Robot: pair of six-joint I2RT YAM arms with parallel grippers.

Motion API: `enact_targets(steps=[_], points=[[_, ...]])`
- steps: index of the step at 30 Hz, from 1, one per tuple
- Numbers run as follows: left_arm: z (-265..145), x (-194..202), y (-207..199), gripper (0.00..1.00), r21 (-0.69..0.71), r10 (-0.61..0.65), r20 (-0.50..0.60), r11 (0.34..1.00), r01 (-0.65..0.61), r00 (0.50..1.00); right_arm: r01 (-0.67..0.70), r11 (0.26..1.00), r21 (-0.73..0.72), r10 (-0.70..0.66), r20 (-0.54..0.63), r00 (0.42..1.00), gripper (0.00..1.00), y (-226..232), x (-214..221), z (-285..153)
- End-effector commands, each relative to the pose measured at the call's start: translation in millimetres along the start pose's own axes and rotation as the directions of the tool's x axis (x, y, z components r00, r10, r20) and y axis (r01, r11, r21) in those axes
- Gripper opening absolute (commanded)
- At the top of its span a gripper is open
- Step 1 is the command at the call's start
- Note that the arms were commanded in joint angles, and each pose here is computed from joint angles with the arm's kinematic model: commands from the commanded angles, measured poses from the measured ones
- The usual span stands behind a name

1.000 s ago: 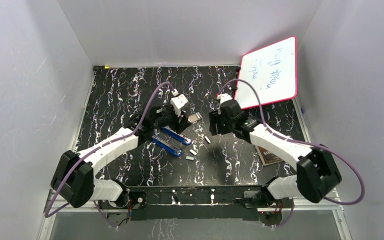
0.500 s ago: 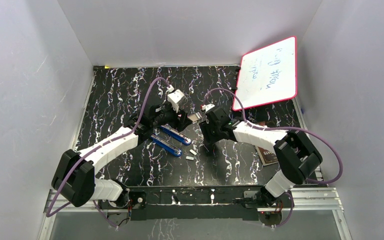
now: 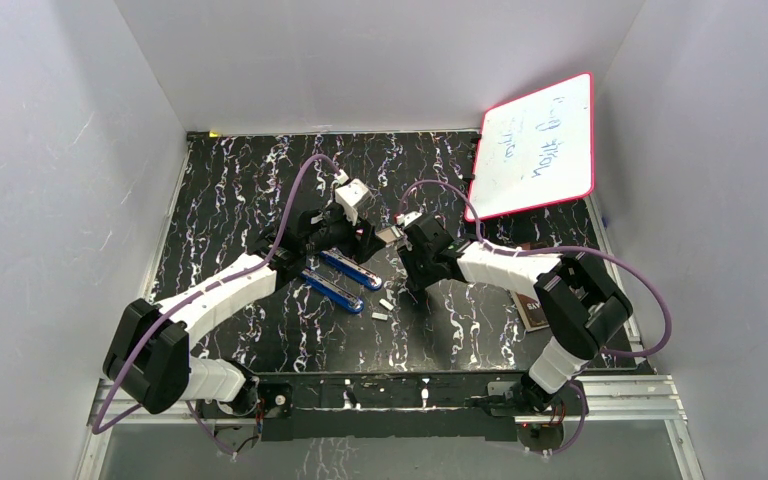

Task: Load the staples into the stapler

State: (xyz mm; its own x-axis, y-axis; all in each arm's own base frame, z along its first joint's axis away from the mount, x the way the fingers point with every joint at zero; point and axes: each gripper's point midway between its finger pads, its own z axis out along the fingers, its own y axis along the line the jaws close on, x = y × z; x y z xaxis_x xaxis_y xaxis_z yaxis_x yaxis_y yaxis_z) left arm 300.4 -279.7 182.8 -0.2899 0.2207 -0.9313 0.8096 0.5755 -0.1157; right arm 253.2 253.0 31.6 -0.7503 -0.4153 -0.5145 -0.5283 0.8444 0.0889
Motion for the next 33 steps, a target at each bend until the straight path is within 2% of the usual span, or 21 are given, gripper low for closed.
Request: enact_targets(steps=[1, 6, 20, 26, 33], points=[[-2.0, -4.7, -3.8, 0.65, 0.022, 0.001, 0.02, 1.0, -0.001, 1.0, 0.015, 1.0, -0.011, -0.014, 0.068, 0.998, 0.4, 8.4, -26.3, -5.0], [-2.0, -5.7, -4.6, 0.65, 0.026, 0.004, 0.023, 1.0, -0.005, 1.0, 0.018, 1.0, -0.005, -0.018, 0.062, 0.998, 0.35, 8.0, -25.5, -3.6], [-1.3, -5.1, -5.9, 0.65, 0.037, 0.003, 0.019, 0.999, -0.004, 1.0, 0.026, 0.999, 0.033, -0.027, 0.043, 0.999, 0.34, 2.9, -21.7, -0.3], [-1.0, -5.4, -6.5, 0.65, 0.041, 0.005, 0.019, 0.999, -0.006, 1.0, 0.029, 0.999, 0.028, -0.03, 0.043, 0.999, 0.25, 4.8, -22.6, -0.6], [-0.4, -5.9, -7.0, 0.65, 0.046, 0.005, 0.02, 0.999, -0.006, 1.0, 0.027, 0.999, 0.033, -0.028, 0.039, 0.999, 0.19, 4.0, -21.8, -0.9]])
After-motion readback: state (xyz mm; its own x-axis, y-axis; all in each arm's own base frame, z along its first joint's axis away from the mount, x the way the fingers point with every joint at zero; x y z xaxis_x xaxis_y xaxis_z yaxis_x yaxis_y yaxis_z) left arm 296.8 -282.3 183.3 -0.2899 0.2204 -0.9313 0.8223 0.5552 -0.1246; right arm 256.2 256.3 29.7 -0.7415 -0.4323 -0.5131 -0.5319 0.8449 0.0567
